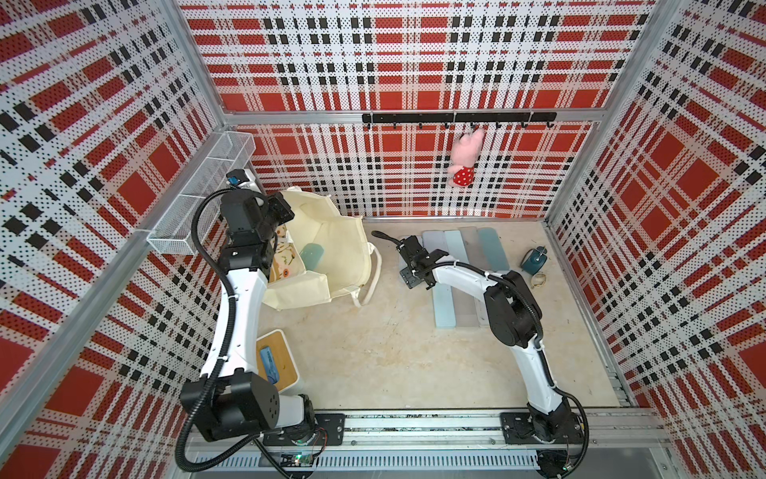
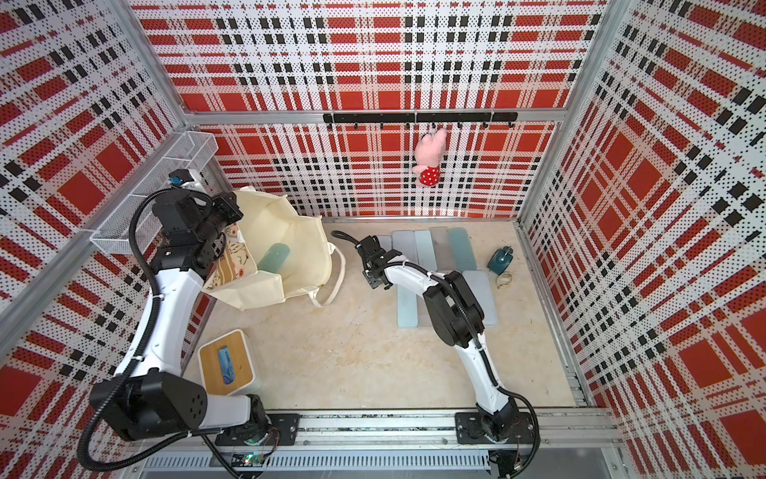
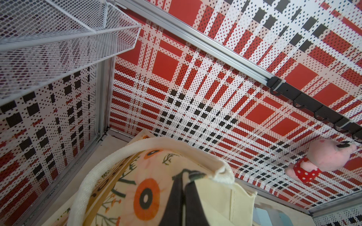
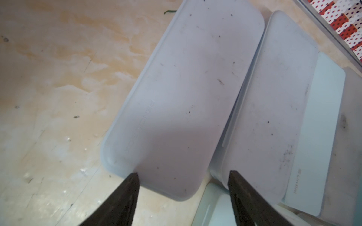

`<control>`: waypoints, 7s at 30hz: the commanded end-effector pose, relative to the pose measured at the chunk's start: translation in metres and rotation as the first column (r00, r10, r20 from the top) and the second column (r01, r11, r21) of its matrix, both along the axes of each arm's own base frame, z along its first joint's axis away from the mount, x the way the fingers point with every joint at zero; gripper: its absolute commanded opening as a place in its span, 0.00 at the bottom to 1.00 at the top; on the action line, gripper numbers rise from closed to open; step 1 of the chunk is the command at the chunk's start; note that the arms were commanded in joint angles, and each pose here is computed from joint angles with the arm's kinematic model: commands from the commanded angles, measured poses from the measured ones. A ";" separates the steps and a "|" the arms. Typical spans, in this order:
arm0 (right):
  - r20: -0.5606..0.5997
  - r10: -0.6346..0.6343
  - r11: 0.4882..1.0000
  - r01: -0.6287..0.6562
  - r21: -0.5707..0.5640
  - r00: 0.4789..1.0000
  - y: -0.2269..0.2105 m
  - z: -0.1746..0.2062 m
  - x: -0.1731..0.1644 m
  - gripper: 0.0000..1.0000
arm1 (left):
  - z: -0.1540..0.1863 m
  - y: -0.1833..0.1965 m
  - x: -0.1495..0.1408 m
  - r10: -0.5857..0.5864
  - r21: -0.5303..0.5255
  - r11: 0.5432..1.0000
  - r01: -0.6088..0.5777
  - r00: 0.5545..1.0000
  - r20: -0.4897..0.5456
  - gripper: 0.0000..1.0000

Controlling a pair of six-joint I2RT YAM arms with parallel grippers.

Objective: Take out the pencil case from the canvas bag
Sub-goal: Place the pencil case at the center of the board, then pick up the pencil case from the canvas bag, then place the pencil case at the center of the board.

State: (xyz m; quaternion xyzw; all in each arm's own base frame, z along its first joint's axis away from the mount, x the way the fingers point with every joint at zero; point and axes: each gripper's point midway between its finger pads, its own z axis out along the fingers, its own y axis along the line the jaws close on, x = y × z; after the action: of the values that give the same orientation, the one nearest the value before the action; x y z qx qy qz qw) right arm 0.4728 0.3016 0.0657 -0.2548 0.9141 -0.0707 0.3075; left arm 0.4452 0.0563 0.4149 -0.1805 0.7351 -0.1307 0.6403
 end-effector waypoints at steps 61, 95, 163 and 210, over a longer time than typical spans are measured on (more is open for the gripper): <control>0.032 0.117 0.710 -0.106 0.696 0.993 0.149 0.115 -0.183 0.47 | 0.012 -0.185 -0.049 -0.508 0.124 0.860 0.494 0.849 0.143 0.00; -0.556 -0.330 0.178 0.629 0.757 0.763 0.123 0.030 -0.075 0.75 | 0.078 -0.226 -0.119 -0.572 0.007 0.795 0.607 0.745 0.344 0.00; 0.298 -0.167 0.330 -0.232 0.915 0.940 0.040 0.280 -0.117 0.22 | 0.087 -0.234 -0.130 -0.585 0.070 0.796 0.601 0.736 0.341 0.00; -0.201 -0.278 0.760 0.343 0.552 0.939 -0.027 0.147 -0.119 0.08 | 0.019 -0.005 -0.032 -0.023 0.103 0.994 0.021 1.000 0.018 0.00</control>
State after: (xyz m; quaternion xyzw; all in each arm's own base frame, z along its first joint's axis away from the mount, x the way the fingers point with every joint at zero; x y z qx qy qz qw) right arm 0.3597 0.2759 0.2267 -0.0149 0.9131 0.1845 0.3633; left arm 0.4125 0.0452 0.4059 -0.1468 0.7594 -0.1113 0.6241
